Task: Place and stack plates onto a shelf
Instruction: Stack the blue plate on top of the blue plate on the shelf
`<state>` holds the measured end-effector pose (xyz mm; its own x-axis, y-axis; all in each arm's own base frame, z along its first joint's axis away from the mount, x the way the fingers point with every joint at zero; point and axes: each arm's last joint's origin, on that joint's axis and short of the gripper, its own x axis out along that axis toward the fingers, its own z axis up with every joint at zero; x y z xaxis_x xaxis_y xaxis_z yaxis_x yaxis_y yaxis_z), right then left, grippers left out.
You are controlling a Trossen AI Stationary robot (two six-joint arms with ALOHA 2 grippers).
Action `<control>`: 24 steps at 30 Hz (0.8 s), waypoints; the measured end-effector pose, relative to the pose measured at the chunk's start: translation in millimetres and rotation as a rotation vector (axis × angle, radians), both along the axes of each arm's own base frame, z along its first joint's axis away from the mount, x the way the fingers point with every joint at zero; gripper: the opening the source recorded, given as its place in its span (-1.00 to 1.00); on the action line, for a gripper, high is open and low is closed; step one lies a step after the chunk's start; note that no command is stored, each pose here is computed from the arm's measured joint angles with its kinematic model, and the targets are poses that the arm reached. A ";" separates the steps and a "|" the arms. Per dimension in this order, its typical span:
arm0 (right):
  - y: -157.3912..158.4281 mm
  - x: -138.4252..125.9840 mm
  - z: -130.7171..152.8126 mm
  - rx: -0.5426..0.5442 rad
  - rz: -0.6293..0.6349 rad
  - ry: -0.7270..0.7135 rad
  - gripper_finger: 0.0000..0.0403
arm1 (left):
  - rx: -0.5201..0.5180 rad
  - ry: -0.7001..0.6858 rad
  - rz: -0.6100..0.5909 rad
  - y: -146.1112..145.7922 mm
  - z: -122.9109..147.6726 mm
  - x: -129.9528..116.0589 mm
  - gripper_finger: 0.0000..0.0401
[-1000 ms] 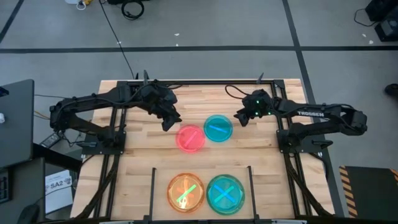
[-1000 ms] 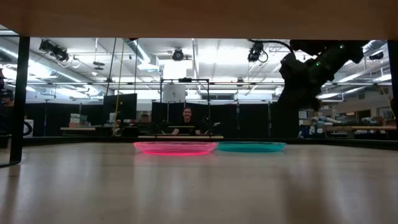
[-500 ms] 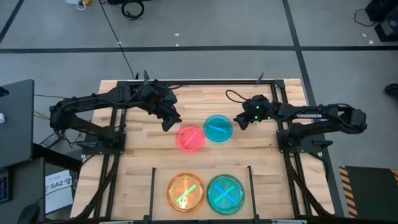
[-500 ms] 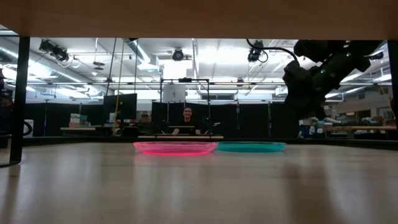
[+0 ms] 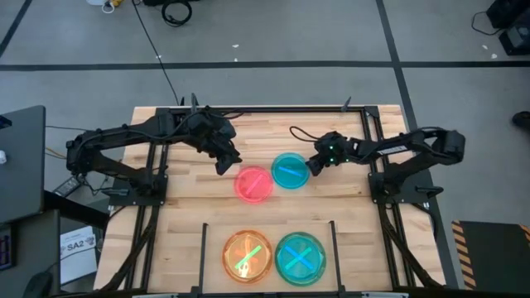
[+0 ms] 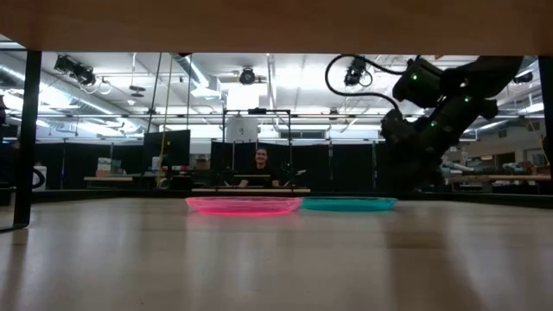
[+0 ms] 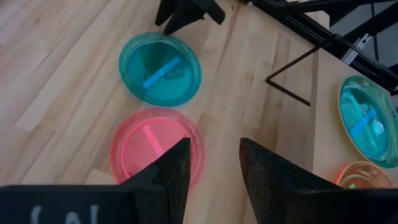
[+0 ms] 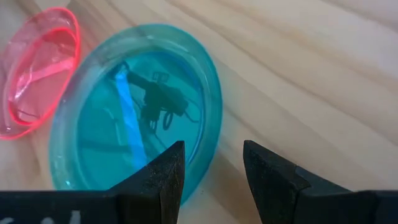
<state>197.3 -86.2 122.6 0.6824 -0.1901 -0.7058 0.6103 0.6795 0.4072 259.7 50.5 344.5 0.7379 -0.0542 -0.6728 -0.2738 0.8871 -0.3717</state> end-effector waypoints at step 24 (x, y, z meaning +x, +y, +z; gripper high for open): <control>-5.1 13.7 -25.2 0.038 0.003 -0.011 -0.48 | 0.000 0.000 0.000 0.0 0.0 0.0 -0.28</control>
<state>211.0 -91.3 97.4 0.6905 -0.1615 -0.7051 0.6038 0.6654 0.4389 259.7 50.5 344.5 0.7381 -0.0541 -0.6725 -0.2733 0.8874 -0.3714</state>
